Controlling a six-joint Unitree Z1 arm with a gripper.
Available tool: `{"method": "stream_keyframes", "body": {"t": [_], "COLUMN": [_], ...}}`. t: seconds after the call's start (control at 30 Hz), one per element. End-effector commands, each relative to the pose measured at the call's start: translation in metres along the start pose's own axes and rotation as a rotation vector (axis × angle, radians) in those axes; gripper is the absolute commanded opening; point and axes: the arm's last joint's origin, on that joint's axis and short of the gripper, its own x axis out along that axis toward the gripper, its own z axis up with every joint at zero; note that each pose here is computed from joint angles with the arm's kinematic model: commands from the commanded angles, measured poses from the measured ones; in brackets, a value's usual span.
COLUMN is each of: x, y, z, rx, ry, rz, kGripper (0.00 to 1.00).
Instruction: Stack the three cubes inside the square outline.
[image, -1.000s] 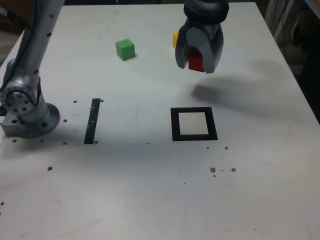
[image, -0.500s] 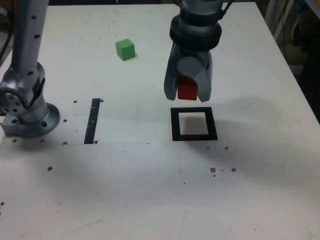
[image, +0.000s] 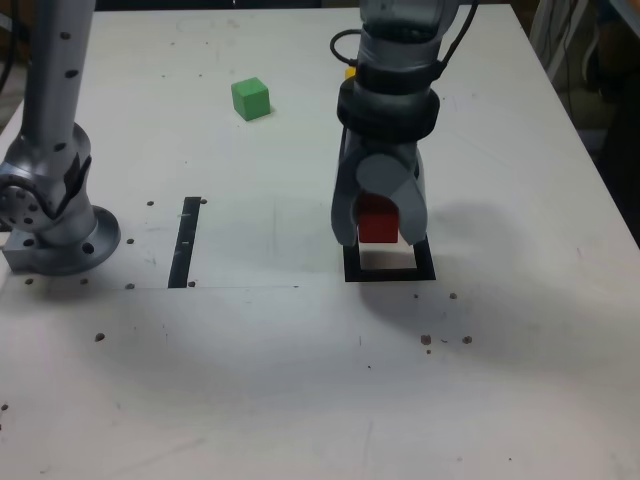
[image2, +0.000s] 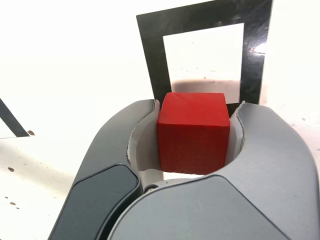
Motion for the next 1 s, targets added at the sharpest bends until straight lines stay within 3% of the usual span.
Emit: {"method": "stream_keyframes", "body": {"t": [0.0,0.2,0.47,0.7,0.83,0.97], "x": [0.004,0.021,0.028,0.033,0.035,0.035], "y": [-0.001,0.0,0.001,0.001,0.001,0.001], "z": [-0.002,0.001,0.007,0.008,0.011,0.014], "rx": [0.002,0.004,0.008,0.009,0.015,0.028], "ry": [-0.003,0.012,0.013,0.028,0.033,0.027], "rz": [0.003,0.028,0.035,0.046,0.046,0.046], "kGripper": [0.2,0.2,0.2,0.29,0.41,0.72]}}
